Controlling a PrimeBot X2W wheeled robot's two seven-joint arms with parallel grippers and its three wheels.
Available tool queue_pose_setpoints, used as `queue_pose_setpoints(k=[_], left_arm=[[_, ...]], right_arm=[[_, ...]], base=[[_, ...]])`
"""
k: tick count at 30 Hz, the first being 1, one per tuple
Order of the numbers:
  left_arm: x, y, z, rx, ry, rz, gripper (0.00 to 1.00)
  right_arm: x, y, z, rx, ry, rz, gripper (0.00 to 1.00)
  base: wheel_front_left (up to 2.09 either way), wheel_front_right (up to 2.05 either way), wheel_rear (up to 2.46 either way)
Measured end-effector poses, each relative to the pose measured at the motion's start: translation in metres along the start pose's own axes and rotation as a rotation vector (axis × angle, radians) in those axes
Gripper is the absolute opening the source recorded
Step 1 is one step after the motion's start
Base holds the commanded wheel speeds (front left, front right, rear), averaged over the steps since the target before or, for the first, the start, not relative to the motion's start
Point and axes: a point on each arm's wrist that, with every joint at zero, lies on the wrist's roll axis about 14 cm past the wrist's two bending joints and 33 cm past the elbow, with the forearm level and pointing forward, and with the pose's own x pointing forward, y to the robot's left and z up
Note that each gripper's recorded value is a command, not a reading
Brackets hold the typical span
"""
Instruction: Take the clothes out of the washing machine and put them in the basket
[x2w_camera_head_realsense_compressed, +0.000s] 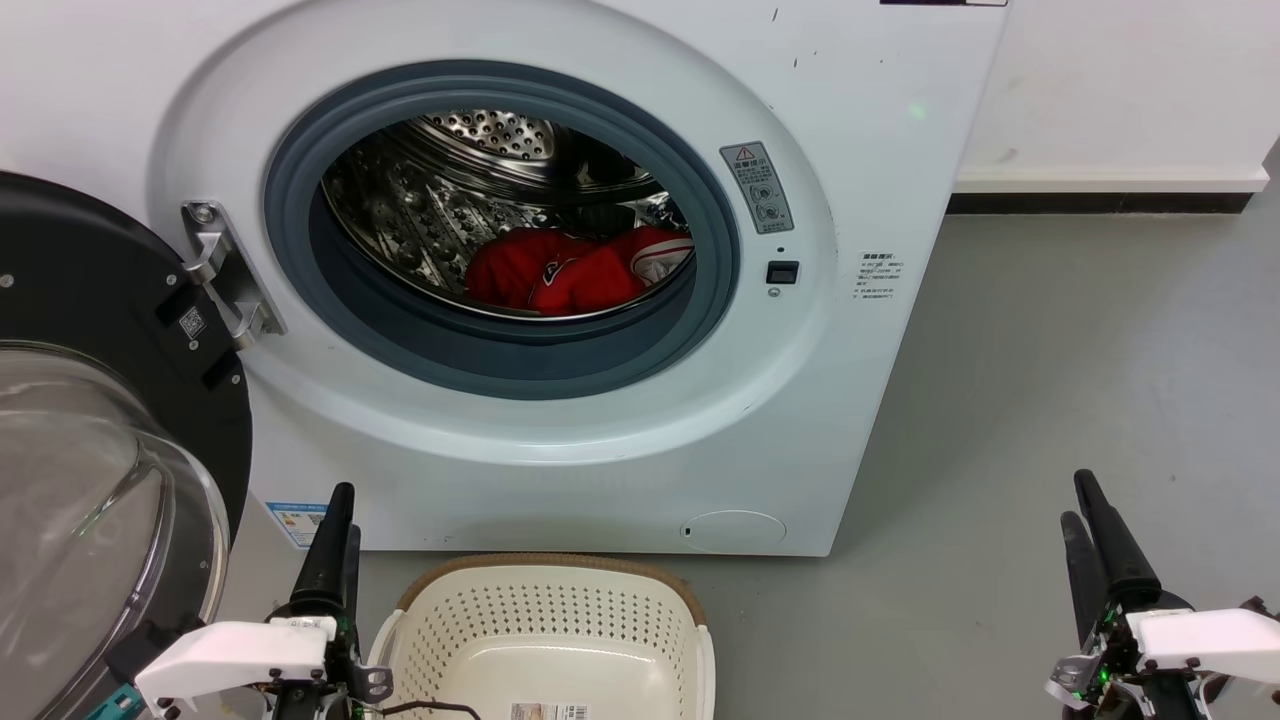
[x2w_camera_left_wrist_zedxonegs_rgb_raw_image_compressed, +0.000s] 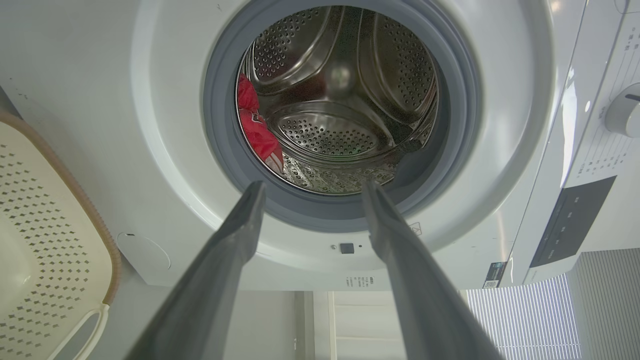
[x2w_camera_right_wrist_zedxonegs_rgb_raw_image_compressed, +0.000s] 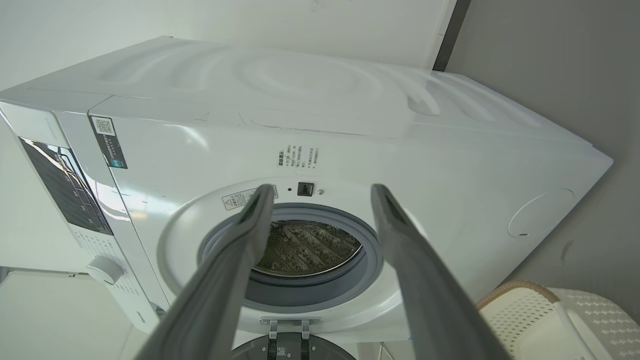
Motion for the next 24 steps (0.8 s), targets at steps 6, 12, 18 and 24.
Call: queue_pose_setpoints(k=[6,12,18,24], left_arm=[[0.000,-0.006,0.000,0.117,-0.009,-0.004,1.00],[0.001,-0.012,-0.002,0.237,-0.016,-0.006,1.00],[0.000,-0.015,-0.004,0.358,-0.026,-0.005,1.00],[-0.002,-0.016,-0.008,0.475,-0.028,-0.002,1.00]], right_arm=[[-0.002,0.006,0.003,-0.123,-0.015,0.017,1.00],[-0.002,0.018,0.001,-0.265,-0.022,0.053,1.00],[-0.004,0.024,-0.001,-0.407,-0.025,0.075,1.00],[-0.005,0.032,-0.003,-0.540,-0.033,0.103,1.00]], base=[[0.00,0.00,0.00],[0.00,0.00,0.00],[0.00,0.00,0.00],[0.00,0.00,0.00]])
